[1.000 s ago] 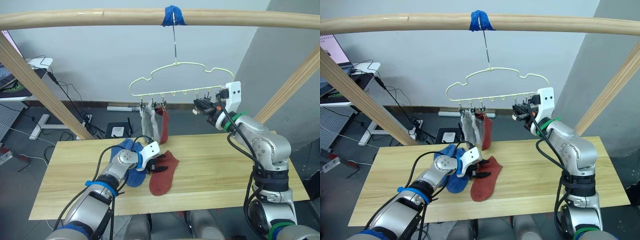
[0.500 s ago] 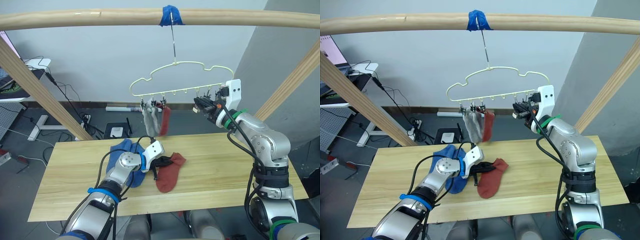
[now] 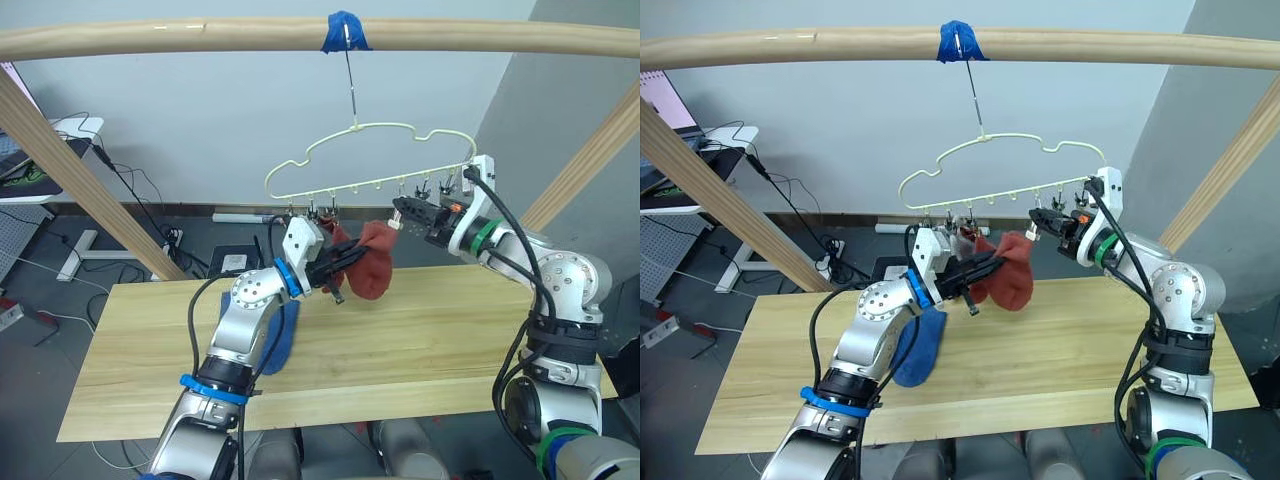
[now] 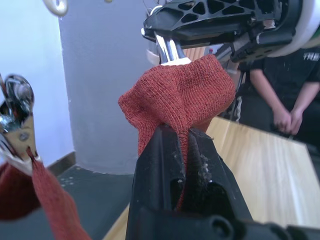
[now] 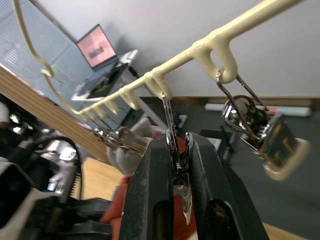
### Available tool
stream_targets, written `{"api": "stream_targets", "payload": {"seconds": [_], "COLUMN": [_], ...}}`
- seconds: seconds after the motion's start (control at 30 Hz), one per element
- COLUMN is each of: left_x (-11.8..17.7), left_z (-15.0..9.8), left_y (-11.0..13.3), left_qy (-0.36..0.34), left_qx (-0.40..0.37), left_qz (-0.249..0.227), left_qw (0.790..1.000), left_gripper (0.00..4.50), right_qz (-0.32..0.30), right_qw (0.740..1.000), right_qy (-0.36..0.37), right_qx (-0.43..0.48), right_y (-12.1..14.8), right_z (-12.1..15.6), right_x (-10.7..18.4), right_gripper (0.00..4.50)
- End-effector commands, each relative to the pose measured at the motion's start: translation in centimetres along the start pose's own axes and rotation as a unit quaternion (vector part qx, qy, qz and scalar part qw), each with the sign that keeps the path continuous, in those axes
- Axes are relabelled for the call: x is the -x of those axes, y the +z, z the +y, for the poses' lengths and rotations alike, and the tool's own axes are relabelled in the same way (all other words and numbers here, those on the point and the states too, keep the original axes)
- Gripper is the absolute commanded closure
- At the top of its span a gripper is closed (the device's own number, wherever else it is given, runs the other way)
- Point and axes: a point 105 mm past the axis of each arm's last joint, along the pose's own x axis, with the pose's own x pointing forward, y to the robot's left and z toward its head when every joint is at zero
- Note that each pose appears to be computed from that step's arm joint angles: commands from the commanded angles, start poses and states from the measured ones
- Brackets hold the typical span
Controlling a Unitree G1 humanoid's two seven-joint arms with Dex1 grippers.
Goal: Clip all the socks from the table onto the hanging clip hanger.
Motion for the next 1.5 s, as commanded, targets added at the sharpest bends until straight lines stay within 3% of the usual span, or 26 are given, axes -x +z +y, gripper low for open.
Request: {"api": "stream_targets", "payload": {"seconds": [0.03, 0.73, 1.5], "left_x": [-0.1, -0.1, -1.1], "left_z": [0.0, -0.4, 0.7], "left_y": [1.4, 0.6, 2.1], "left_qy": [-0.002, -0.02, -0.009], "left_qx": [-0.011, -0.024, -0.033], "left_qz": [-0.023, -0.005, -0.025], "left_qw": [1.0, 1.0, 0.999], "left_gripper": [4.48, 4.48, 4.48], "right_qz": [-0.004, -0.011, 0.01], "right_qw": [1.0, 0.997, 0.996], "right_qy": [0.012, 0.025, 0.036], "right_qx": [-0.011, -0.068, -0.076], "right_y": [0.6, 0.9, 0.1], "right_z": [0.5, 1.4, 1.9], "right_x": [0.4, 0.3, 0.1], "right_gripper": [4.38, 4.38, 4.38]}}
